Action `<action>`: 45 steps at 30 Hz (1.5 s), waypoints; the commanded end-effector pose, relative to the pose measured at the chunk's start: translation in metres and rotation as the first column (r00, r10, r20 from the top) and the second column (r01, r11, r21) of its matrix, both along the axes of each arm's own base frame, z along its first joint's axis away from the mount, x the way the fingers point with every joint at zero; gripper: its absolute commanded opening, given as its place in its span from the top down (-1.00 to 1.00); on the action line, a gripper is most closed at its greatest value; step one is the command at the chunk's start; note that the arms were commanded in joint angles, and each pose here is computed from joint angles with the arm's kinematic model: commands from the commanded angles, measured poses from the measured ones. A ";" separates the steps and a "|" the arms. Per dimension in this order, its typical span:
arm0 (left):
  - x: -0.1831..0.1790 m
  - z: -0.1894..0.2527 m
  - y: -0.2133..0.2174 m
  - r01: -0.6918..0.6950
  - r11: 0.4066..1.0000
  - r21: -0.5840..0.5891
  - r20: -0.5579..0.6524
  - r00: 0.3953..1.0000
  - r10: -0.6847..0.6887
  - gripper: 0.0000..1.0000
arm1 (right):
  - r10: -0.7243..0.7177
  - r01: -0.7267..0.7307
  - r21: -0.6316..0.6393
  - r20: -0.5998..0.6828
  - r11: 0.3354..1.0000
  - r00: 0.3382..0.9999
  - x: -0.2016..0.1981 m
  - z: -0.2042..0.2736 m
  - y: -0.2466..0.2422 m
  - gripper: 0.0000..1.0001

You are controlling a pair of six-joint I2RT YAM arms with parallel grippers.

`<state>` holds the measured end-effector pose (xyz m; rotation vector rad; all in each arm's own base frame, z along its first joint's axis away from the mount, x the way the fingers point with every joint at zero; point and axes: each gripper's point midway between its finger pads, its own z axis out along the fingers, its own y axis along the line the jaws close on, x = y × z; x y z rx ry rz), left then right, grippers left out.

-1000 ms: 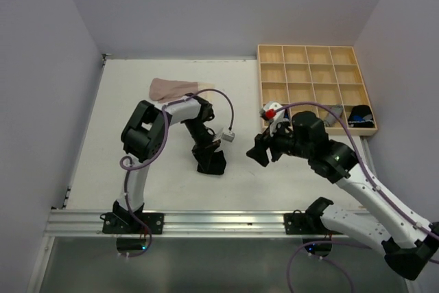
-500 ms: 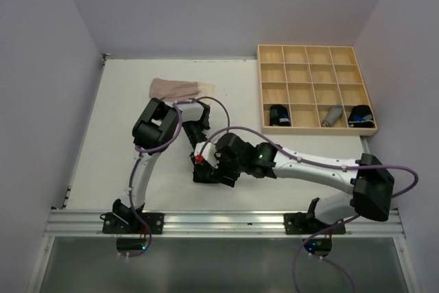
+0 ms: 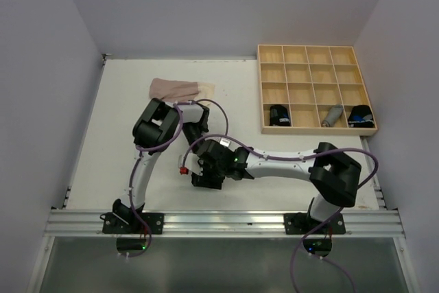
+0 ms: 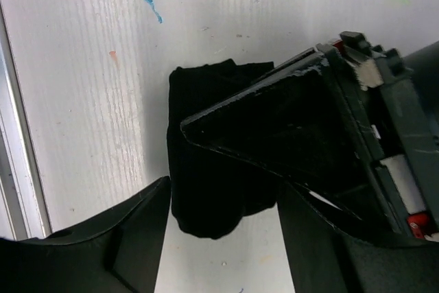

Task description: Roll the underwear

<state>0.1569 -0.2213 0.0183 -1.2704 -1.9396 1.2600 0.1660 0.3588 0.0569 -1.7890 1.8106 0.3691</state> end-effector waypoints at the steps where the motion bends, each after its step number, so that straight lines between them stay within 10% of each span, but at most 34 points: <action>1: 0.044 -0.098 0.022 0.174 0.984 0.035 0.337 0.925 -0.175 0.74 | 0.042 -0.042 0.063 0.001 0.997 0.999 0.001 0.003 0.023 -0.32; 6: 0.043 -0.100 0.023 0.165 0.986 0.037 0.333 0.928 -0.168 0.59 | 0.036 -0.035 0.030 -0.051 0.999 0.998 -0.005 -0.021 0.020 -0.09; 13: 0.056 -0.076 0.015 0.111 0.993 -0.034 0.384 0.919 -0.090 0.30 | 0.006 -0.001 0.052 -0.101 0.999 0.995 -0.007 -0.036 0.016 1.00; 20: 0.141 0.005 0.009 -0.072 0.974 -0.216 0.514 0.839 0.176 -0.01 | 0.016 -0.011 0.028 -0.182 1.000 0.983 -0.018 -0.057 0.004 1.00; 28: 0.241 0.090 0.065 -0.204 0.907 -0.369 0.680 0.606 0.413 -0.08 | -0.057 0.093 0.091 -0.336 0.991 0.940 -0.004 -0.064 0.004 1.00; 32: 0.225 0.099 0.097 -0.250 0.877 -0.411 0.720 0.502 0.480 -0.09 | -0.092 0.170 0.135 -0.452 0.976 0.887 0.003 -0.062 0.004 1.00; 37: 0.193 0.139 0.123 -0.115 0.878 -0.464 0.847 0.232 0.478 -0.13 | -0.111 0.207 0.106 -0.570 0.972 0.814 0.007 -0.072 0.006 1.00; 45: 0.107 0.129 0.124 0.157 0.924 -0.349 0.937 0.088 0.339 -0.16 | -0.115 0.277 0.130 -0.687 0.952 0.718 0.017 -0.086 0.011 1.00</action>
